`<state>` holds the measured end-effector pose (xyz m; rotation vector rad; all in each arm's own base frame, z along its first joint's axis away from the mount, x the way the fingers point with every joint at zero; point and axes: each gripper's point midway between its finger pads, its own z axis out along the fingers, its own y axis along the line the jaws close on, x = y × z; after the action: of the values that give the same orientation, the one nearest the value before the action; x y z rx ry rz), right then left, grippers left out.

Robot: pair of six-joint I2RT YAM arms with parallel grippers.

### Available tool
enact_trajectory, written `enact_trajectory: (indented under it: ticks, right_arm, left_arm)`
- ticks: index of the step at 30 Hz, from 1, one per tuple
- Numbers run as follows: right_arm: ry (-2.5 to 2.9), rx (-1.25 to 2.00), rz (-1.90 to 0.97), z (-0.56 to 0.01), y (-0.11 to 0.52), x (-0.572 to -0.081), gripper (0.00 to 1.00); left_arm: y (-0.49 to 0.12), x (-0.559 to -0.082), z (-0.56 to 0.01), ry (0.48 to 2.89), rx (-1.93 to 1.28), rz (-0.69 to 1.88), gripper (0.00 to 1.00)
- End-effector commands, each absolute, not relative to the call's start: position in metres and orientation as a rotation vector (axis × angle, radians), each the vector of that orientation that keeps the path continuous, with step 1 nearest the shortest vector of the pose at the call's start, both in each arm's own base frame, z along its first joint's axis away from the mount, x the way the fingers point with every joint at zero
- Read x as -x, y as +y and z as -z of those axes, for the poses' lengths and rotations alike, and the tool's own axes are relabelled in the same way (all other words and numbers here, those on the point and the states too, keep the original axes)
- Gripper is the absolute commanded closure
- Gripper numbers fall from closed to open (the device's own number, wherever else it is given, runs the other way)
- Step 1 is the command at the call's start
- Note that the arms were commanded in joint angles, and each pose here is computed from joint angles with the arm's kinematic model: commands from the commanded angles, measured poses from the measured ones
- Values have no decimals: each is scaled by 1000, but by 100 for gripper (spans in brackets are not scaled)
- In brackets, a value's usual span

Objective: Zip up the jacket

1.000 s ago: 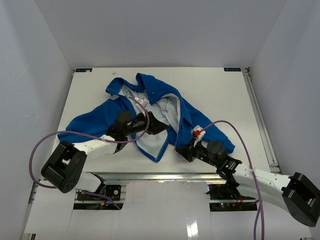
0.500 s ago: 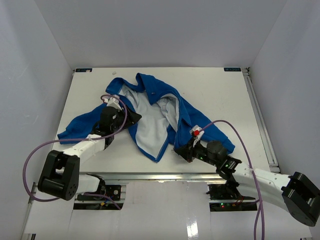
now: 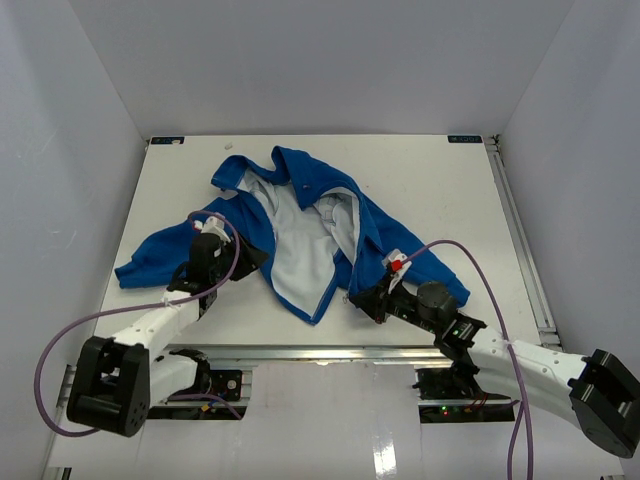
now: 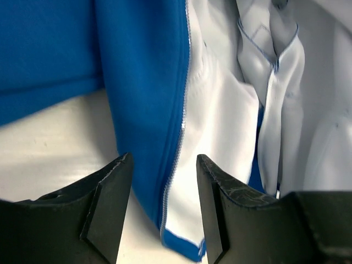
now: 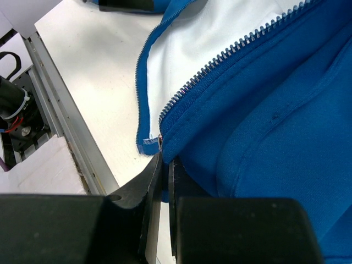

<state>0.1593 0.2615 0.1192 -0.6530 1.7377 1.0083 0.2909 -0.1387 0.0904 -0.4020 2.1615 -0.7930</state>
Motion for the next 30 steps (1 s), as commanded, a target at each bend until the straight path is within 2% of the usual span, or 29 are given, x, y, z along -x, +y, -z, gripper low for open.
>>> enact_trajectory:
  ticks: [1,6,24,25,27,28,29,30]
  right_arm:
    - [1673,624,-1042,-135,263,-159,92]
    - [1678,610,-1046,-135,261,-158,92]
    - [1685,603,-1026,-130,257,-159,92]
    - [1685,601,-1026,-131,257,-160,92]
    - [1683,597,-1024,-131,256,-160,92]
    - [1684,596,-1023,-131,256,-160,92]
    - [1678,595,-1025,-133,256,-159,92]
    - [1677,594,-1024,-134,256,-160,92]
  left_arm:
    - [-144,-258,-82,2203,331,831,41]
    - [-143,-243,-73,2176,351,868,40]
    - [-173,-256,-64,2216,321,933,40]
    - [-173,-256,-62,2222,326,926,42]
    - [-170,-256,-58,2229,339,903,55]
    - [-168,-256,-58,2230,354,886,63]
    - [-164,-255,-58,2236,372,862,77]
    - [-159,-257,-63,2224,386,831,85]
